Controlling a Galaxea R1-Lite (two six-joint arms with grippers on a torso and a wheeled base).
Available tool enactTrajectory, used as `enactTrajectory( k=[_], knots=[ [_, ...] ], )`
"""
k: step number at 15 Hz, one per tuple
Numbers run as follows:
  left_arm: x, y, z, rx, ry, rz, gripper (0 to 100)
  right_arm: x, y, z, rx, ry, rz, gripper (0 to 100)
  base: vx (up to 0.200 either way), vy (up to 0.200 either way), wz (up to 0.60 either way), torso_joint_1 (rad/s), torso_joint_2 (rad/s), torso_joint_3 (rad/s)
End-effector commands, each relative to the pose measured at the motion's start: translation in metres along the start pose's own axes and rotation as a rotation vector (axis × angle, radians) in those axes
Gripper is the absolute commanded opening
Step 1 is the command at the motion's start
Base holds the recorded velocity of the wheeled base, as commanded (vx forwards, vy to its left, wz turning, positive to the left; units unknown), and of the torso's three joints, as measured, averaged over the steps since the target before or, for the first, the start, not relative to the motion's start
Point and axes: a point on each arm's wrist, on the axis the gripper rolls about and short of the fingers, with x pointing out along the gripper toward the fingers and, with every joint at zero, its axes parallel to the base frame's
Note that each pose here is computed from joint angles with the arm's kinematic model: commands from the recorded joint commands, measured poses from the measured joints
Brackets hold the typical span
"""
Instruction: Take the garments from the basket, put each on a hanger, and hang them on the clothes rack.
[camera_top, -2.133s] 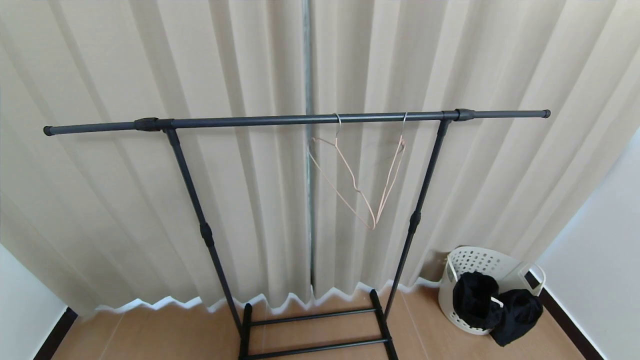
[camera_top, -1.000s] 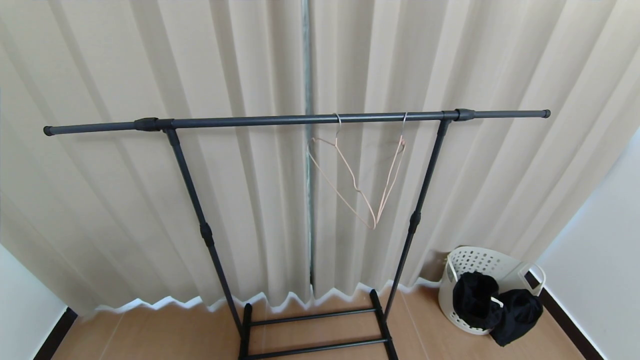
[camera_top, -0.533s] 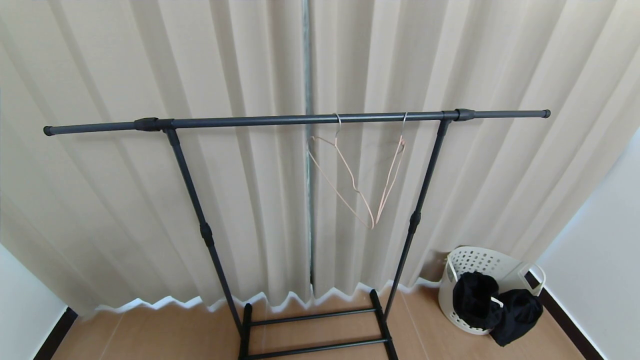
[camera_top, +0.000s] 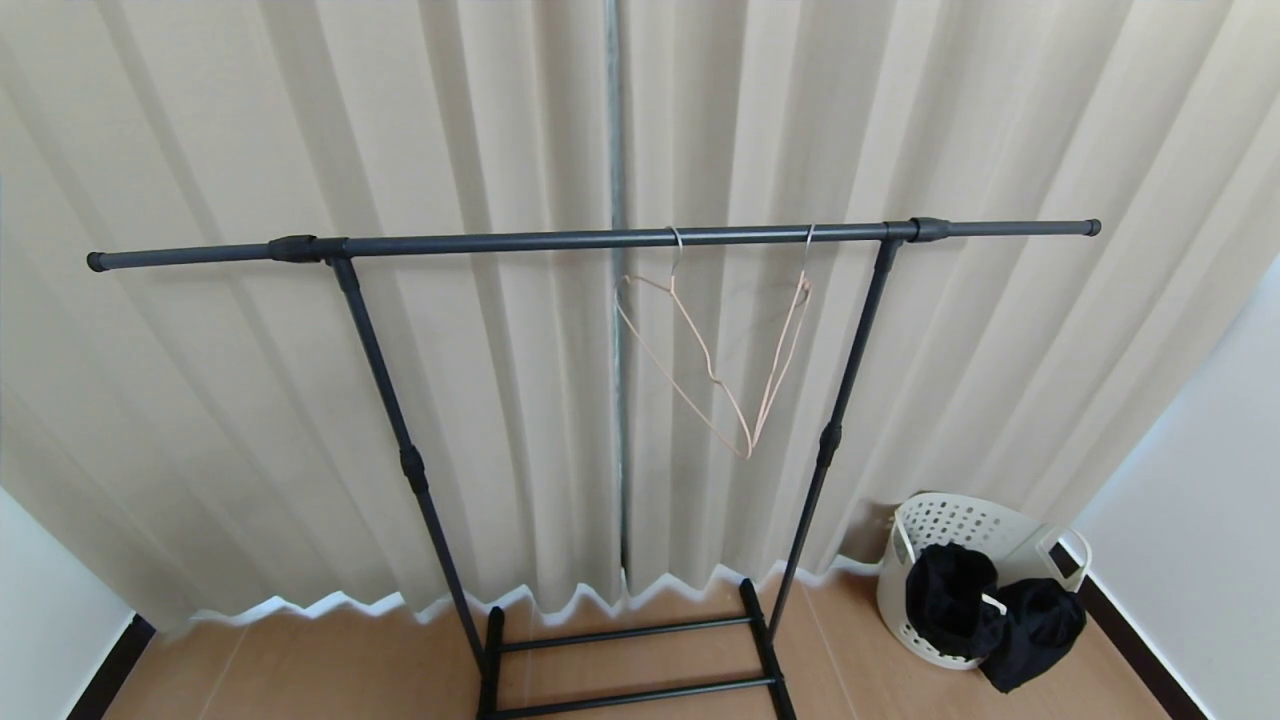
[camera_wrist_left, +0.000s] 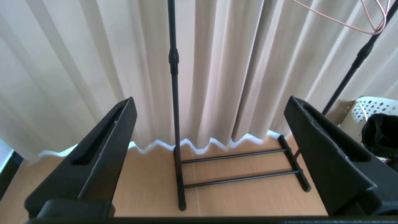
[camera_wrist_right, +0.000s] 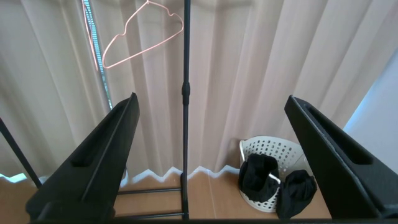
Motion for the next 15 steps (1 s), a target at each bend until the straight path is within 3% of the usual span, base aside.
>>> enactTrajectory(
  k=[1,15],
  knots=[
    [0.0001,0.0000,-0.0002,0.000,0.001,0.000,100,0.0000,0.0000,-0.0001,0.000,0.000,0.002,100,0.000,0.000,0.00,0.000,0.00,0.000],
    [0.0001,0.0000,-0.0002,0.000,0.001,-0.001,100,0.0000,0.0000,-0.0001,0.002,0.000,0.002,100,0.000,0.000,0.00,0.000,0.00,0.000]
  ],
)
